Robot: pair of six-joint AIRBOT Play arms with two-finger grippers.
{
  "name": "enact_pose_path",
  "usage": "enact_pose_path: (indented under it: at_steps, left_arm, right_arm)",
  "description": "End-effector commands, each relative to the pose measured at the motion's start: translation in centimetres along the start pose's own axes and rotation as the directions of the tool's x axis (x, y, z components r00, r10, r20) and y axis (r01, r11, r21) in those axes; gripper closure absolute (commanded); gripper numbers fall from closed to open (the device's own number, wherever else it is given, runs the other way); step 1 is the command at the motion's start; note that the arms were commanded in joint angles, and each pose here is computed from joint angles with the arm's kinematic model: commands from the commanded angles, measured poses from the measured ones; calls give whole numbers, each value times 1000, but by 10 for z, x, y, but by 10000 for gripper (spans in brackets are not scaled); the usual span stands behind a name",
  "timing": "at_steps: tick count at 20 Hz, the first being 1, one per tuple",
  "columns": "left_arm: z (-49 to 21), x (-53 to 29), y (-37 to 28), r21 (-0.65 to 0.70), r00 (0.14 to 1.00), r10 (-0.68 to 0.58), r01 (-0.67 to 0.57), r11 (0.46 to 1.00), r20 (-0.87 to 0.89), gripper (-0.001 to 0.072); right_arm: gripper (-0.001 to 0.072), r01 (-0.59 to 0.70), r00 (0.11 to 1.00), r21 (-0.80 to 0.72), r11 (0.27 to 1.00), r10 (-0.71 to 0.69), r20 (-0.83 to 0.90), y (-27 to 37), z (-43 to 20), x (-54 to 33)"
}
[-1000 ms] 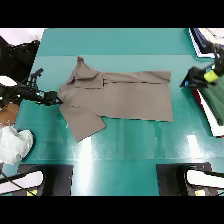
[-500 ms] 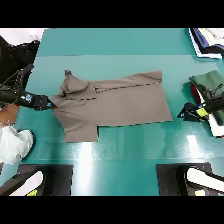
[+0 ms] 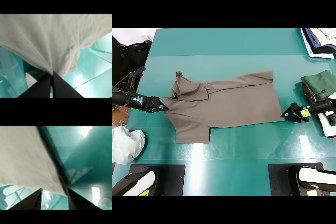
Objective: Fold the shirts.
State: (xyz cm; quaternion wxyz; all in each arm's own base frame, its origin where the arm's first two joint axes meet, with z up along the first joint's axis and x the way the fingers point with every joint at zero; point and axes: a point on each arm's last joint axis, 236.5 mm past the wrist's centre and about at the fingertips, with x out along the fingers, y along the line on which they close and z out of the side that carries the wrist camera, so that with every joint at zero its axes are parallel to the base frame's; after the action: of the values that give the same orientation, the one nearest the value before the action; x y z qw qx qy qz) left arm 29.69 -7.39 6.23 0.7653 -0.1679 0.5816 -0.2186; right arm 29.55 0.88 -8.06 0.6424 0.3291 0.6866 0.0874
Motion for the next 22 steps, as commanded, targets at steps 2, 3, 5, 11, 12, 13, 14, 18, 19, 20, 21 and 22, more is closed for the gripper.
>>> enact_pose_path:
  at_steps: [2, 3, 5, 11, 12, 13, 14, 18, 19, 20, 21, 22]
  left_arm:
    - [1, 0, 0, -3, 1000, 1, -1, 1000, 4, 676]
    - [1, 0, 0, -12, 1000, 1, -1, 1000, 4, 677]
    - [7, -1, 2, -47, 999, 10, -8, 999, 31, 677]
    - [93, -102, -54, 117, 941, 21, -64, 991, 337, 677]
    - [109, -134, -75, 171, 909, 9, -89, 981, 417, 677]
    - [122, -172, -99, 225, 864, -3, -128, 966, 504, 677]
    - [129, -207, -122, 270, 815, -18, -171, 948, 579, 677]
    - [113, -339, -219, 385, 574, -131, -346, 856, 808, 676]
    - [103, -363, -239, 397, 519, -168, -369, 841, 838, 676]
    - [87, -382, -261, 421, 469, -218, -386, 821, 856, 676]
    - [75, -395, -277, 436, 424, -261, -391, 811, 867, 676]
    - [60, -408, -295, 457, 381, -312, -386, 801, 870, 676]
  right_arm:
    - [483, 23, 1000, -49, 999, -24, -19, 6, -2, 12]
    - [668, 24, 999, -63, 998, -26, -25, 9, -3, 14]
    - [697, 19, 999, -94, 995, -22, -33, 19, -7, 16]
    - [698, -39, 905, -358, 933, 185, 383, 147, 46, -123]
    - [699, -9, 843, -430, 903, 238, 482, 179, 50, -168]
    - [700, 48, 766, -491, 870, 283, 577, 209, 48, -216]
    - [701, 108, 683, -534, 838, 327, 653, 236, 40, -260]
    - [701, 326, 347, -608, 724, 507, 789, 321, -40, -404]
    - [701, 374, 288, -599, 708, 525, 801, 331, -65, -426]
    - [701, 413, 240, -582, 701, 533, 812, 336, -86, -443]
    - [701, 450, 195, -551, 702, 525, 828, 337, -107, -457]
    - [701, 481, 156, -511, 712, 504, 849, 334, -124, -469]
